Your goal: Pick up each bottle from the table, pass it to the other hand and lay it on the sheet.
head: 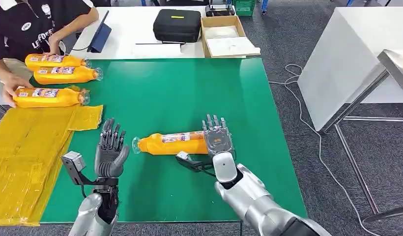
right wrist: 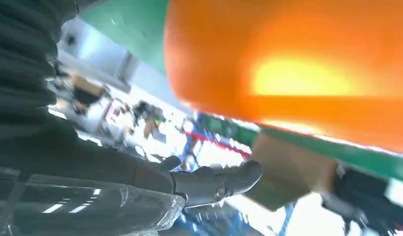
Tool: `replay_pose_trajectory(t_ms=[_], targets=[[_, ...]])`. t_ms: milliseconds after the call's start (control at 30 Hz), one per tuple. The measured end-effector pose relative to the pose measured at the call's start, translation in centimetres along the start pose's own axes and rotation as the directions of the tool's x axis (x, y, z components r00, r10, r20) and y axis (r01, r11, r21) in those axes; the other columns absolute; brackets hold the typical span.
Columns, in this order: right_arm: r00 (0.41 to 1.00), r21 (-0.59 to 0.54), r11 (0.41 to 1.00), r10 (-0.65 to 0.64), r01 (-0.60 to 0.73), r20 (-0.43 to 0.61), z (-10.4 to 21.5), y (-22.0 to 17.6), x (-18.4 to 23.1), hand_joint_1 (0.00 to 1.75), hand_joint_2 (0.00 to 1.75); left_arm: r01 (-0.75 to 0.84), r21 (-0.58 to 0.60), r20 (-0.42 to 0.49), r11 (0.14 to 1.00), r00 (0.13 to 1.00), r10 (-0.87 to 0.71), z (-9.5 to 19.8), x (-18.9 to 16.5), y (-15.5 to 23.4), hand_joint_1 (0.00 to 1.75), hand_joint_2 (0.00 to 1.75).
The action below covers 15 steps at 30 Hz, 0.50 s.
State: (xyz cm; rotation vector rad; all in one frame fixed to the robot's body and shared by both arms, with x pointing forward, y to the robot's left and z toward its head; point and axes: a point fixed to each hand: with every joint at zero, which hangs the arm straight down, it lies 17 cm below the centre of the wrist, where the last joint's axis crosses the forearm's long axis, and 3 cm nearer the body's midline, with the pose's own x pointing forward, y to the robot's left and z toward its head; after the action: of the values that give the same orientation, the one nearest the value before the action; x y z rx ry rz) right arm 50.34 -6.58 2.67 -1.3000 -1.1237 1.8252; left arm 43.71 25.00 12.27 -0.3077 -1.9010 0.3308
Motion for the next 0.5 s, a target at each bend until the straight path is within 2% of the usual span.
replay_pose_trajectory(t_ms=[200,333,400,500], targets=[[0.996,-0.140,0.989,0.057,-0.047,0.072,0.4,-2.4,2.2,0.00,1.75,0.004,0.007,-0.012,1.000,1.000,-0.004,0.9,-0.5,0.3,0.00,1.75],[0.989,-0.231,0.973,0.049,-0.017,0.136,0.5,-4.6,3.9,0.00,1.75,0.000,0.015,-0.015,1.000,1.000,0.000,1.2,-0.5,0.5,0.00,1.75],[0.984,-0.249,0.968,0.034,0.010,0.174,0.7,-5.3,4.8,0.00,1.75,0.000,0.017,-0.015,1.000,1.000,0.000,1.2,-0.5,0.5,0.00,1.75],[0.974,-0.217,0.973,-0.028,0.077,0.223,0.7,-5.4,5.8,0.00,1.75,0.001,0.018,-0.014,1.000,1.000,-0.001,1.3,-0.4,0.6,0.00,1.75]])
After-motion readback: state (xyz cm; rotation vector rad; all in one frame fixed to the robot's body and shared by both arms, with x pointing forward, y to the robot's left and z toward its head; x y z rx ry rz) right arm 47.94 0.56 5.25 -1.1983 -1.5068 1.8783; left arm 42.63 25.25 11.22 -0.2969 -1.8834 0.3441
